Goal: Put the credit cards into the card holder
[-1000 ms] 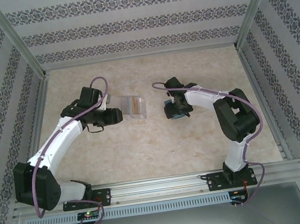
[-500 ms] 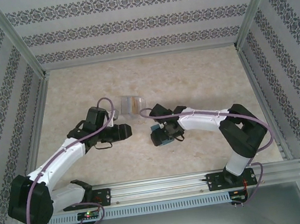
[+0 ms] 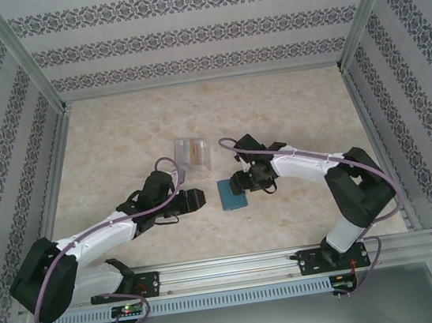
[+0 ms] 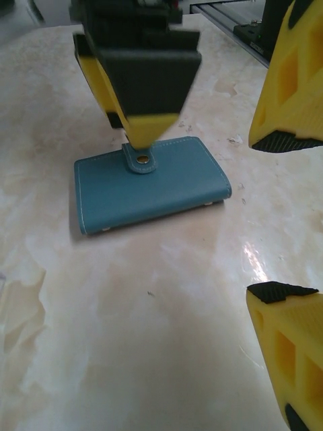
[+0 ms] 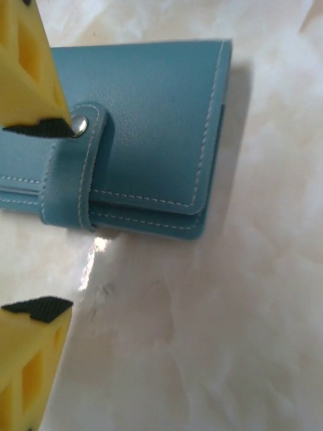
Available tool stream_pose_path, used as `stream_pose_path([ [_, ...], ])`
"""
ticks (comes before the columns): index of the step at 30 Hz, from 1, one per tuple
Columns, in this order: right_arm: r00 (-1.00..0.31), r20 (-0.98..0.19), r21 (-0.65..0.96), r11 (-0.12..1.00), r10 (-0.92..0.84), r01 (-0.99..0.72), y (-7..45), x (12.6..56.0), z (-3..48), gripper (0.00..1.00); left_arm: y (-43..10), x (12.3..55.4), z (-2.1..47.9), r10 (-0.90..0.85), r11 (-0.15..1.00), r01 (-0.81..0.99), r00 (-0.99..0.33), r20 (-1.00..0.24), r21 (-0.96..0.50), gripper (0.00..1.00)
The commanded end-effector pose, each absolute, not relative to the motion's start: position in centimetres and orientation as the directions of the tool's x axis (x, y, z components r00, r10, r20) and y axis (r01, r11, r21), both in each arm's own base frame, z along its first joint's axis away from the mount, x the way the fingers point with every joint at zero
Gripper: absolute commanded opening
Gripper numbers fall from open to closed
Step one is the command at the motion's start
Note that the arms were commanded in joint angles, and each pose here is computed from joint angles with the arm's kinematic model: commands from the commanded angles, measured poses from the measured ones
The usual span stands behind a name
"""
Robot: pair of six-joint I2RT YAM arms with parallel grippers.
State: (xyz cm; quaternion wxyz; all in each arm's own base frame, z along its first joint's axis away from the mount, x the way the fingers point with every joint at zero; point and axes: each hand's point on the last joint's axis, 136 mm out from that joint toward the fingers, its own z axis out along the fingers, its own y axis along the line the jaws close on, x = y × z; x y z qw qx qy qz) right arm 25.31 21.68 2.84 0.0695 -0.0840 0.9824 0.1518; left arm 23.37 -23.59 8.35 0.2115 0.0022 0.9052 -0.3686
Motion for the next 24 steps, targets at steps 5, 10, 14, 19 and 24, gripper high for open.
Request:
stream_pose_path([
  [5,-0.981,-0.109,0.430,0.882,-0.161,-0.193,23.8,25.2,2.2,0.49,-25.8,24.7,9.2,-0.164,0.698,0.198,-0.891,-0.424,-0.688,0.54],
  [10,-0.984,-0.084,0.502,0.847,-0.156,-0.177,24.9,24.6,2.2,0.47,-26.4,24.9,8.3,-0.148,0.704,0.195,-0.900,-0.410,-0.683,0.49],
  [14,-0.984,-0.084,0.531,0.829,-0.155,-0.176,25.3,24.5,2.3,0.31,-27.5,25.0,7.3,-0.124,0.696,0.189,-0.919,-0.375,-0.693,0.35],
  [19,-0.984,-0.093,0.587,0.789,-0.155,-0.179,25.8,24.3,3.3,0.16,-28.4,25.0,7.3,-0.105,0.696,0.198,-0.923,-0.370,-0.691,0.30],
  [24,-0.986,-0.121,0.705,0.689,-0.115,-0.167,26.2,24.3,6.2,0.13,-27.1,24.7,8.3,-0.113,0.727,0.195,-0.912,-0.395,-0.658,0.31],
])
